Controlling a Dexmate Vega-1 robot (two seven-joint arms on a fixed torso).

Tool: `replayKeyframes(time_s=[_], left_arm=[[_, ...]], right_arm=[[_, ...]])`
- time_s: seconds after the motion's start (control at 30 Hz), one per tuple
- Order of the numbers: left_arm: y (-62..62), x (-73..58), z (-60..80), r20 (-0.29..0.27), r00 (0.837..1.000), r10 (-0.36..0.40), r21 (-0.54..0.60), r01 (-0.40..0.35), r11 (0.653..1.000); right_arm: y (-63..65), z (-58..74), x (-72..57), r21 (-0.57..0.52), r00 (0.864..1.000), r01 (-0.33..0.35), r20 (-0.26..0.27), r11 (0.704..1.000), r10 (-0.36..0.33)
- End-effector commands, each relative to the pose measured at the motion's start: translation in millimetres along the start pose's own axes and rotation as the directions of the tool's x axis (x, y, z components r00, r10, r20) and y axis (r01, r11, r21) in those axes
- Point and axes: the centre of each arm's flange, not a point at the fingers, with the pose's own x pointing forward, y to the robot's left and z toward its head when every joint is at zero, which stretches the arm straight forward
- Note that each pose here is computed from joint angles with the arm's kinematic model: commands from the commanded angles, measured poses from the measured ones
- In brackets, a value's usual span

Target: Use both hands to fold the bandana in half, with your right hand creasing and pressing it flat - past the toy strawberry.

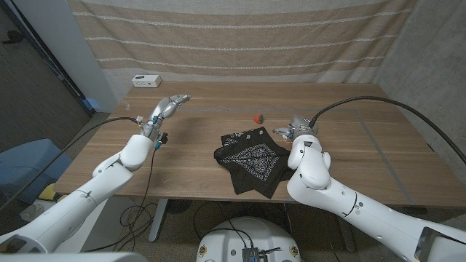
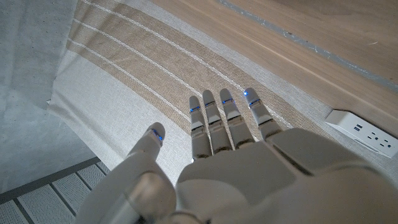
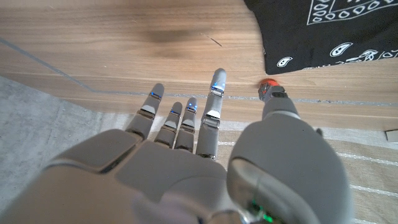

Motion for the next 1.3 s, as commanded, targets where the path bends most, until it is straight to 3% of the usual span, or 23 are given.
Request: replayKeyframes(time_s=[0.03, 0.17, 0.33, 0.53, 0.57, 0.6, 0.77, 0.9, 1.13, 1.3], left_arm=[[-0.7, -1.0, 2.8, 0.009, 1.000, 0.003, 0.001, -0.003, 1.000], [-0.4, -1.6, 3.3, 0.012, 1.000, 0.004, 0.001, -0.004, 1.000], [-0.2, -1.7, 4.3, 0.022, 1.000, 0.006, -0.002, -0.006, 1.000], [0.4, -2.4, 5.0, 0.027, 1.000, 0.009, -0.002, -0.009, 1.000], [0.6, -2.4, 5.0, 0.028, 1.000, 0.009, -0.002, -0.009, 1.000], [1.0, -2.4, 5.3, 0.030, 0.999, 0.011, 0.000, -0.011, 1.000], [2.3, -2.9, 5.0, 0.028, 0.999, 0.015, 0.000, -0.015, 1.000], [2.4, -2.6, 4.3, 0.027, 1.000, 0.013, 0.000, -0.013, 1.000], [1.1, -0.9, 3.0, 0.018, 1.000, 0.003, 0.001, -0.003, 1.000], [0.8, -1.1, 2.4, 0.012, 1.000, 0.002, 0.001, -0.002, 1.000]], right_arm=[[5.5, -9.4, -2.5, -0.012, 0.973, -0.221, -0.066, 0.975, 0.220], [5.1, -10.0, -2.9, -0.018, 0.961, -0.268, -0.076, 0.963, 0.266], [6.6, -10.1, 0.3, -0.039, 0.934, -0.339, -0.131, 0.940, 0.331], [7.0, -10.8, 1.9, -0.039, 0.912, -0.385, -0.166, 0.922, 0.374], [7.2, -10.4, 2.7, -0.038, 0.907, -0.396, -0.171, 0.917, 0.385], [7.3, -9.5, 4.5, -0.037, 0.894, -0.424, -0.180, 0.905, 0.411], [7.9, -9.2, 6.6, -0.019, 0.876, -0.462, -0.163, 0.887, 0.453], [7.2, -9.8, 8.1, 0.018, 0.862, -0.500, -0.091, 0.866, 0.499], [5.1, -20.6, 13.1, 0.156, 0.813, -0.582, 0.152, 0.798, 0.562], [7.2, -26.4, 16.8, 0.207, 0.793, -0.607, 0.226, 0.768, 0.566]])
